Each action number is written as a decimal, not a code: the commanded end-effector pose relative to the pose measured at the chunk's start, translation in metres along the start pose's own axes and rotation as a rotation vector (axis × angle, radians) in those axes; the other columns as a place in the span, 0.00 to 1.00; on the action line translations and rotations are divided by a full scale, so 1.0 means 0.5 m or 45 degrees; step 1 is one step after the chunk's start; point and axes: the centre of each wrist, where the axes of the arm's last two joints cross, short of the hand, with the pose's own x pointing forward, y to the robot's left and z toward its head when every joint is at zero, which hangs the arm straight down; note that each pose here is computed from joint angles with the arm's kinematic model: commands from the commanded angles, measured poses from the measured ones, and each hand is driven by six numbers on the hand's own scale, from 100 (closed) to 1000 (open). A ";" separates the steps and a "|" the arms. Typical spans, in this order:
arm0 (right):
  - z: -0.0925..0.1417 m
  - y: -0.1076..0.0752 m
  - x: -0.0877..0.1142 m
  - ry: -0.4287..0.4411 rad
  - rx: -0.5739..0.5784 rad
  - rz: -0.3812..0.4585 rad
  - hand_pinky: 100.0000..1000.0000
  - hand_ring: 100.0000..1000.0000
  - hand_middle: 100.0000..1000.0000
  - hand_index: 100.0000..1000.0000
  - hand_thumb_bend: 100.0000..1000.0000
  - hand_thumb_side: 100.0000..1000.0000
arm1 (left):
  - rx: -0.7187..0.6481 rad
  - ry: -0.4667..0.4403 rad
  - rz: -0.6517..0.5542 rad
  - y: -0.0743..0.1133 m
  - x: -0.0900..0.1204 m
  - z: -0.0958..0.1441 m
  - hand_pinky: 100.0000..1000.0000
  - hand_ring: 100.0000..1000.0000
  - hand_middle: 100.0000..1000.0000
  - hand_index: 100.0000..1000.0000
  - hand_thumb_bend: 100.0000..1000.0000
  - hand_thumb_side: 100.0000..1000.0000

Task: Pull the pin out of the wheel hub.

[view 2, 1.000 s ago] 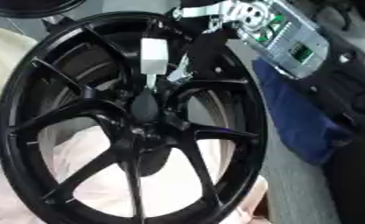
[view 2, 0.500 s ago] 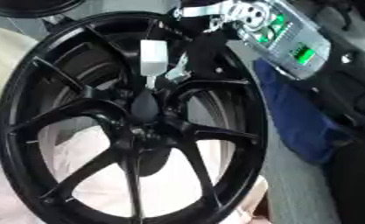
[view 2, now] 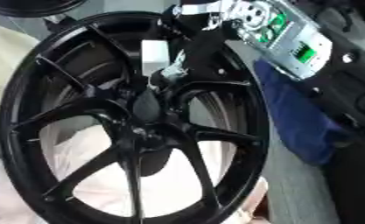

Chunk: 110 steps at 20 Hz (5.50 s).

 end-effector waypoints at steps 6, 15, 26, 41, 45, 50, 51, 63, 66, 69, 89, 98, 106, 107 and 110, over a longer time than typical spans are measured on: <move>0.016 -0.018 0.010 -0.003 -0.079 0.002 0.69 0.70 0.54 0.60 0.36 0.15 | -0.010 -0.032 -0.017 0.000 0.013 -0.010 0.85 0.57 0.54 0.70 0.15 0.64; 0.015 -0.016 0.006 -0.005 -0.079 -0.003 0.68 0.66 0.51 0.57 0.27 0.05 | -0.011 -0.028 -0.023 0.000 0.013 -0.011 0.85 0.57 0.54 0.70 0.14 0.65; 0.019 -0.022 0.009 -0.032 -0.082 -0.013 0.65 0.60 0.38 0.45 0.10 0.02 | -0.010 -0.021 -0.024 0.000 0.013 -0.012 0.85 0.57 0.53 0.70 0.14 0.65; 0.059 -0.041 0.048 -0.070 -0.168 -0.034 0.60 0.52 0.24 0.30 0.16 0.00 | 0.004 -0.010 -0.023 0.007 0.011 -0.005 0.86 0.57 0.53 0.70 0.14 0.64; 0.081 -0.052 0.067 -0.095 -0.188 -0.040 0.60 0.51 0.23 0.29 0.17 0.00 | 0.008 -0.007 -0.022 0.009 0.010 -0.002 0.86 0.57 0.53 0.70 0.15 0.64; 0.137 -0.079 0.091 -0.144 -0.272 -0.080 0.60 0.51 0.23 0.28 0.04 0.09 | 0.012 0.000 -0.024 0.013 0.009 0.002 0.86 0.57 0.53 0.70 0.15 0.64; 0.151 -0.085 0.092 -0.151 -0.304 -0.092 0.60 0.51 0.23 0.28 0.17 0.00 | 0.013 0.001 -0.025 0.014 0.009 0.003 0.86 0.57 0.53 0.70 0.15 0.63; 0.336 -0.094 -0.009 -0.030 -0.821 -0.232 0.62 0.52 0.27 0.31 0.15 0.01 | 0.073 -0.020 -0.054 0.026 0.007 0.011 0.86 0.57 0.53 0.70 0.14 0.63; 0.362 -0.068 -0.066 0.035 -0.997 -0.270 0.62 0.52 0.27 0.32 0.15 0.02 | 0.091 -0.027 -0.065 0.028 0.006 0.013 0.86 0.57 0.53 0.70 0.14 0.63; 0.381 -0.032 -0.120 0.088 -1.133 -0.314 0.62 0.53 0.30 0.34 0.17 0.03 | 0.104 -0.032 -0.073 0.030 0.006 0.014 0.86 0.57 0.53 0.70 0.14 0.63; 0.406 0.150 -0.261 0.558 -1.374 -0.396 0.81 0.88 0.86 0.75 0.39 0.02 | 0.122 -0.045 -0.056 0.028 0.004 0.016 0.86 0.57 0.53 0.70 0.14 0.63; 0.402 0.148 -0.259 0.380 -1.545 -0.467 0.78 0.80 0.75 0.69 0.45 0.24 | 0.120 -0.047 -0.054 0.028 0.005 0.015 0.86 0.57 0.53 0.70 0.14 0.63; 0.376 0.151 -0.253 0.074 -1.626 -0.538 0.73 0.69 0.60 0.59 0.15 0.47 | 0.116 -0.047 -0.050 0.025 0.005 0.013 0.86 0.57 0.53 0.70 0.14 0.63; 0.373 0.153 -0.252 0.054 -1.624 -0.542 0.73 0.68 0.60 0.59 0.13 0.48 | 0.116 -0.048 -0.051 0.025 0.005 0.013 0.86 0.57 0.53 0.70 0.14 0.63; 0.363 0.155 -0.250 -0.005 -1.618 -0.559 0.73 0.68 0.60 0.58 0.12 0.48 | 0.116 -0.048 -0.054 0.025 0.005 0.013 0.86 0.57 0.53 0.70 0.14 0.63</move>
